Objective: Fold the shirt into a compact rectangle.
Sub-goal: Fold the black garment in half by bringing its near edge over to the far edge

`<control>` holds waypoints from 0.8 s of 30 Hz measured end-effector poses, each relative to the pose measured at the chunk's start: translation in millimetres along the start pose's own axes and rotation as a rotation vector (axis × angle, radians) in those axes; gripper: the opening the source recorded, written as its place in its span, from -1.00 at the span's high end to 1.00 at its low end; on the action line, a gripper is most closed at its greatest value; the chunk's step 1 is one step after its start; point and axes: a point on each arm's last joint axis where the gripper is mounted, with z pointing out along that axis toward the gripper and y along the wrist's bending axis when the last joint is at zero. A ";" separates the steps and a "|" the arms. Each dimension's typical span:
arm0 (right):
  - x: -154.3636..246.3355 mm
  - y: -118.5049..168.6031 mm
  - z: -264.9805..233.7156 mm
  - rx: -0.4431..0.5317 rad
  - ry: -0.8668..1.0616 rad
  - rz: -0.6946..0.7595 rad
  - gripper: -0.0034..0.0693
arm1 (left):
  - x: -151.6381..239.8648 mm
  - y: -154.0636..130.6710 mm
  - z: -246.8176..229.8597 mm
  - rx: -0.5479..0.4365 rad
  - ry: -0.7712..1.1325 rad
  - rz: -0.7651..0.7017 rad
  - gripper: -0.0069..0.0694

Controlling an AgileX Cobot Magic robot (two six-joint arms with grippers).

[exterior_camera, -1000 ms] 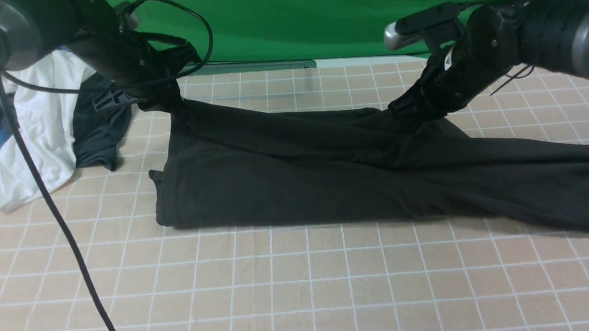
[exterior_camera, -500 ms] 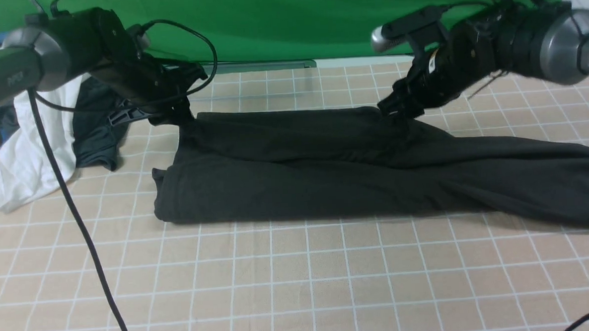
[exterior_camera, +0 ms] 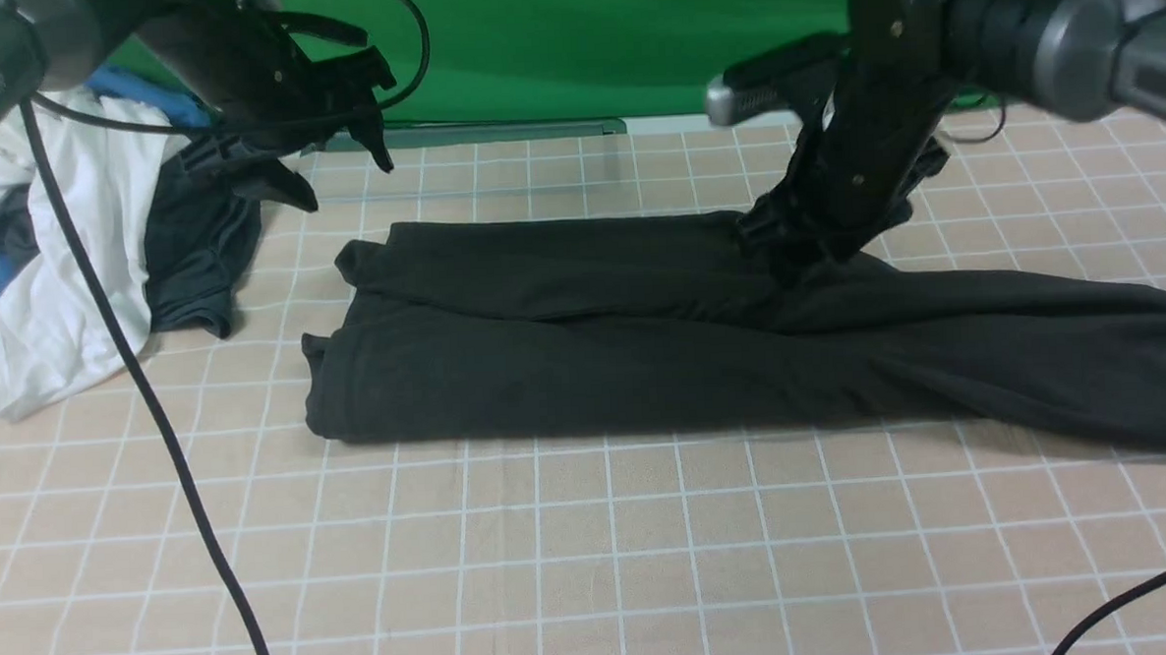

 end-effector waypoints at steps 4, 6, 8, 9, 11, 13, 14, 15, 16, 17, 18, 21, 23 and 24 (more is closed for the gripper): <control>1.6 6.8 21.7 -0.008 0.033 -0.003 -0.24 | 0.1 -0.1 0.5 0.002 0.001 -0.001 -0.59; 2.2 8.5 27.8 -0.008 0.041 -0.007 -0.20 | 0.0 -0.2 0.5 0.003 0.000 -0.002 -0.59; 1.9 9.7 27.8 -0.016 0.037 -0.003 -0.17 | 0.0 -0.2 0.5 0.003 0.000 -0.002 -0.59; 1.7 10.0 27.6 -0.020 0.037 -0.001 -0.17 | 0.0 -0.2 0.5 0.003 0.000 -0.002 -0.59; 1.7 13.2 26.8 -0.054 0.041 0.013 -0.17 | 0.0 -0.2 0.5 0.003 0.000 -0.002 -0.59; 2.3 18.0 26.4 -0.096 0.047 0.009 -0.17 | 0.0 -0.2 0.5 0.003 0.001 -0.002 -0.59; 2.5 20.8 26.2 -0.117 0.048 0.000 -0.17 | 0.1 -0.3 0.5 0.004 0.001 -0.003 -0.59; 2.6 22.8 26.0 -0.125 0.048 -0.007 -0.17 | 0.1 -0.4 0.5 0.005 0.001 -0.003 -0.59; 2.7 24.8 25.9 -0.130 0.047 -0.020 -0.17 | 0.1 -0.4 0.5 0.005 0.001 -0.003 -0.59; 2.6 27.3 25.8 -0.135 0.042 -0.036 -0.17 | 0.1 -0.5 0.5 0.006 0.001 -0.004 -0.59; 2.3 30.1 26.0 -0.138 0.035 -0.053 -0.17 | 0.2 -0.6 0.4 0.008 0.002 -0.005 -0.59; 1.0 33.9 26.2 -0.143 0.020 -0.070 -0.17 | 0.2 -0.7 0.4 0.008 0.002 -0.005 -0.59; -1.0 36.5 26.3 -0.144 -0.009 -0.087 -0.17 | 0.2 -0.7 0.4 0.008 0.002 -0.002 -0.59; -1.7 37.0 26.3 -0.144 -0.015 -0.089 -0.16 | 0.2 -0.7 0.4 0.008 0.002 -0.002 -0.59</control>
